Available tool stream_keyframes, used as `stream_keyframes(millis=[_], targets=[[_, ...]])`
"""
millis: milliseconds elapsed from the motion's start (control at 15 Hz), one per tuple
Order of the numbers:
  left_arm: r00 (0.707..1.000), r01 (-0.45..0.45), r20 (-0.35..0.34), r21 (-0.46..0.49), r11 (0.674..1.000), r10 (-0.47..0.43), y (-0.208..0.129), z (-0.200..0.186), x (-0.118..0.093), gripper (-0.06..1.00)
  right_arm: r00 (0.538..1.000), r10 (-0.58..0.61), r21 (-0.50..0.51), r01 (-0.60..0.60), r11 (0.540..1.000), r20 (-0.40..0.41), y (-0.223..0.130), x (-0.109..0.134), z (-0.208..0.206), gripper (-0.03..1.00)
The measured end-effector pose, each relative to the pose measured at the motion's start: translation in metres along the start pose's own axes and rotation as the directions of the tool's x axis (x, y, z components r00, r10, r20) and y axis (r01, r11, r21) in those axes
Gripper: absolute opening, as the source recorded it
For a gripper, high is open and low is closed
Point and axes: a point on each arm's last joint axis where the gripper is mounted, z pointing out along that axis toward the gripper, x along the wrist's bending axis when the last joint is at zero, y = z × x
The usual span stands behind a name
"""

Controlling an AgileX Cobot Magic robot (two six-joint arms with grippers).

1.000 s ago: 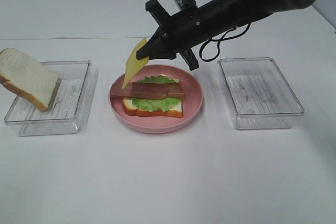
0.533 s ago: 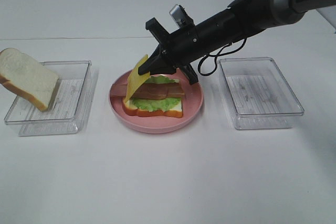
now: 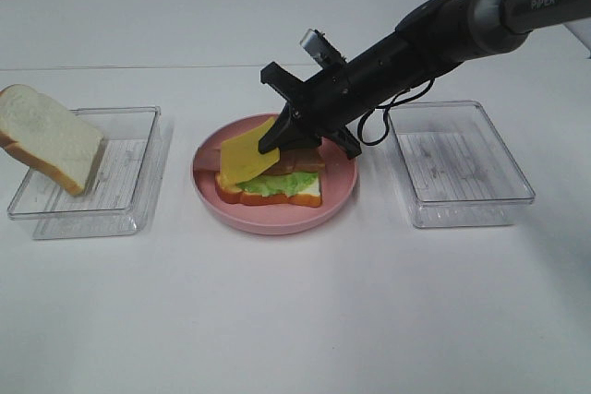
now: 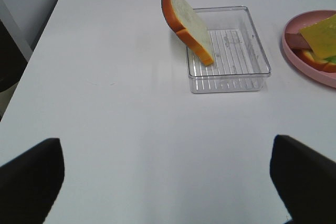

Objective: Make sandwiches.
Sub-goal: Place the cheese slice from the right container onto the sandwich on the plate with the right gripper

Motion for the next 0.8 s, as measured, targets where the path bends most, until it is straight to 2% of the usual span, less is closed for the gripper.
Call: stream_keyframes(millis=[200, 533, 800], targets=[[1.000, 0.000, 0.000, 0.000, 1.000, 0.000, 0.0000, 0.0000, 0.0000, 0.99, 0.999, -0.016, 0.001, 0.016, 1.000, 0.031, -0.0001, -0.0028, 0.0000, 0.02], [1.000, 0.000, 0.000, 0.000, 1.000, 0.000, 0.0000, 0.0000, 0.0000, 0.99, 0.999, -0.020, 0.004, 0.020, 1.000, 0.035, -0.0004, -0.0032, 0.0000, 0.05], [1.000, 0.000, 0.000, 0.000, 1.000, 0.000, 0.0000, 0.0000, 0.0000, 0.99, 0.997, -0.045, 0.002, 0.045, 0.999, 0.069, -0.0011, 0.0025, -0.0087, 0.42]])
